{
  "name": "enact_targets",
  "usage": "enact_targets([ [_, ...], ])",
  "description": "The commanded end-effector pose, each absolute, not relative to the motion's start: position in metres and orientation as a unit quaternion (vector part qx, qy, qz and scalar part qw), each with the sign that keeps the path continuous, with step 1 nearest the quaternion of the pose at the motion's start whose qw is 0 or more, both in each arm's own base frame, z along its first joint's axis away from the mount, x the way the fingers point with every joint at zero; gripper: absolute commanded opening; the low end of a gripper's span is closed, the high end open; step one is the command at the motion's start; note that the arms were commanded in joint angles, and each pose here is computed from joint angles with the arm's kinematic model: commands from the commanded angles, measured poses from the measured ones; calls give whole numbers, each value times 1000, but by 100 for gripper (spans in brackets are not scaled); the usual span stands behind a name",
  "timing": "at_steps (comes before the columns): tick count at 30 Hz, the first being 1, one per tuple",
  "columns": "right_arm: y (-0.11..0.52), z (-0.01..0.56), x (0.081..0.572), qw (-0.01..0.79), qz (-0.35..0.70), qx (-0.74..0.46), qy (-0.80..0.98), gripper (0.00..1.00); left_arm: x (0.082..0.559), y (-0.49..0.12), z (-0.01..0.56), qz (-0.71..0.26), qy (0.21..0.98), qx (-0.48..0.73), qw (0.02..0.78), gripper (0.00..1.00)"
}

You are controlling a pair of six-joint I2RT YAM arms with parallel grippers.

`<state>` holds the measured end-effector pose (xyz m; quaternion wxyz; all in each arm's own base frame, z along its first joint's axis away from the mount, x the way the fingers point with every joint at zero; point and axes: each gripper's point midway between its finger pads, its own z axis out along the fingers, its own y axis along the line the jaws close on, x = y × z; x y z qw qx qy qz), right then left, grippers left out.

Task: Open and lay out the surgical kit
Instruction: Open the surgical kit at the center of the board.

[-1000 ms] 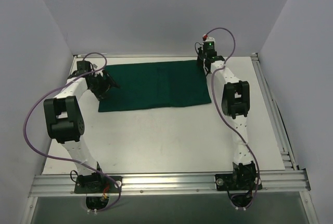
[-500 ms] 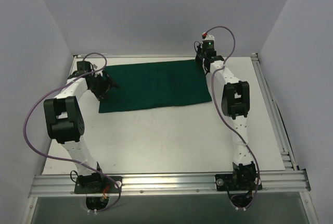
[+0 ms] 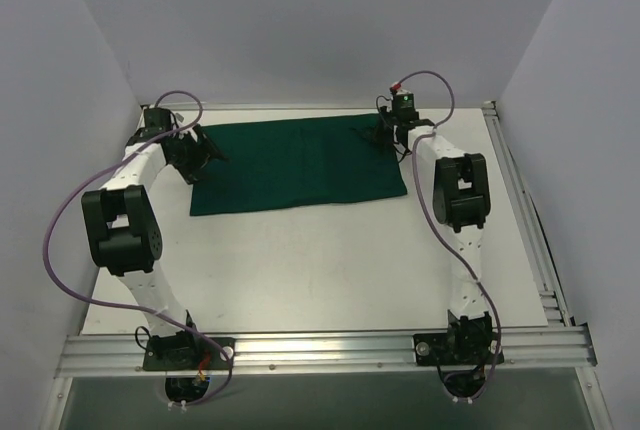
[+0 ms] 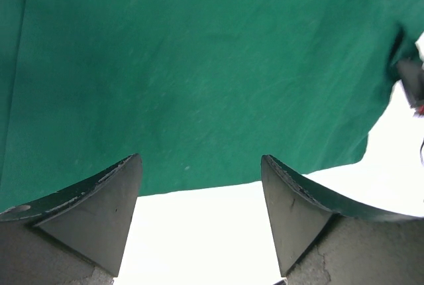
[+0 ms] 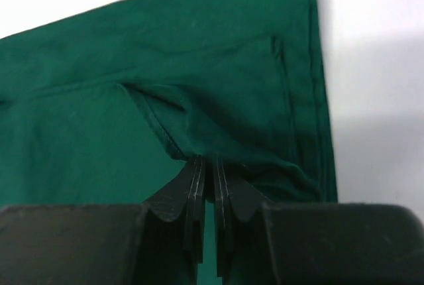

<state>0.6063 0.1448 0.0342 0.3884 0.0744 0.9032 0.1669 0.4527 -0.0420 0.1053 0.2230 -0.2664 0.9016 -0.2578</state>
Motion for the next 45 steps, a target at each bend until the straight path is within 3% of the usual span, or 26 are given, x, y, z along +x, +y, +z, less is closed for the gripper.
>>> enact_targets([
  [1,166,133,599,435,239,75,865,0,471,-37,133,-259,894,-259,260,81],
  [6,170,147,589,420,258,90,866,0,479,-37,141,-266,890,-258,265,81],
  [27,171,86,584,343,226,83,908,0,483,-30,137,-275,888,-263,258,80],
  [45,181,93,496,293,223,67,927,0,494,-25,146,-264,886,-272,267,80],
])
